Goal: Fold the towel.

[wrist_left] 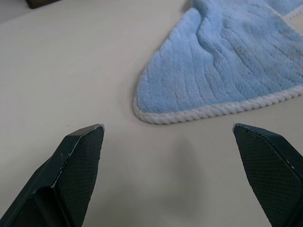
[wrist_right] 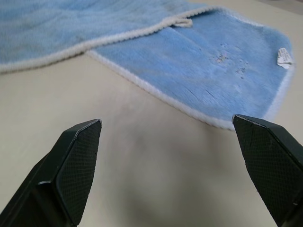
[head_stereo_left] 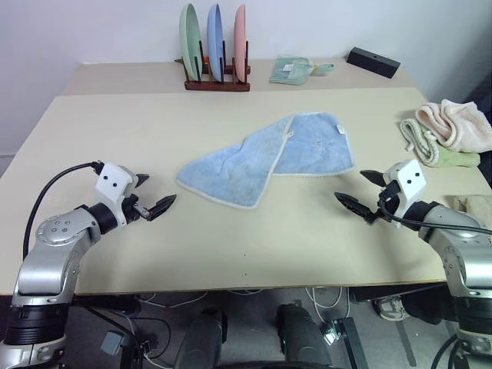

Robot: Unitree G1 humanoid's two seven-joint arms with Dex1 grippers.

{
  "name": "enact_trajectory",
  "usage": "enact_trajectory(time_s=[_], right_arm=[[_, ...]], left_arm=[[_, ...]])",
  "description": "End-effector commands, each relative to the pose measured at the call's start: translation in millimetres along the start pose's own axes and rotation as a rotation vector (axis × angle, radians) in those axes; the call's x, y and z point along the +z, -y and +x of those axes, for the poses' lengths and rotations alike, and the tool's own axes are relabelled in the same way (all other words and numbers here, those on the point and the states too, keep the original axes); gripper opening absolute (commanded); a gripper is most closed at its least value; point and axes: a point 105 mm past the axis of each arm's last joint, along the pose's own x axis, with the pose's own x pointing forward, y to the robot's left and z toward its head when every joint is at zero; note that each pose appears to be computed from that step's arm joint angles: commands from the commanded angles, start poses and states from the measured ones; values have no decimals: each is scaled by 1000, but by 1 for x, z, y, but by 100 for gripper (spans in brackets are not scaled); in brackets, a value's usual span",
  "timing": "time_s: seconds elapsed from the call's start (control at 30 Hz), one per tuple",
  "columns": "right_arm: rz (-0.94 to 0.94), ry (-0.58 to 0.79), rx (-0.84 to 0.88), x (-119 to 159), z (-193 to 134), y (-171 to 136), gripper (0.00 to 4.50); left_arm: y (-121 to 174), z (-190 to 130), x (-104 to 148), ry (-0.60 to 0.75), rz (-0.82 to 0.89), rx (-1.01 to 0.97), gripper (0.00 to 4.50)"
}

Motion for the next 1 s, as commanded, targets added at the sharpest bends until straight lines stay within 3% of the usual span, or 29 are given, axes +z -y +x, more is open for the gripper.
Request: enact_trajectory(time_s=[0.03,0.23,0.37,0.57,0.77,0.97,1.0], right_arm=[[-14,59,22,13,13,-5,450],[18,107,49,26,22,-14,450],[19,108,50,23,24,-24,450],[37,121,55,22,29,-38,450],[42,135,59,26,31,-48,450],[47,135,60,26,27,-54,450],[47,135,58,26,27,-54,450]], left_arm=[[-3,-2,16,45,36,22,446],[38,20,29,79,0,-185,446],[97,46,39,67,59,-418,446],[140,87,25,-59,238,-521,446],[142,99,29,-93,208,-492,446],[110,113,9,-174,239,-301,446],[106,115,7,-179,232,-284,423]])
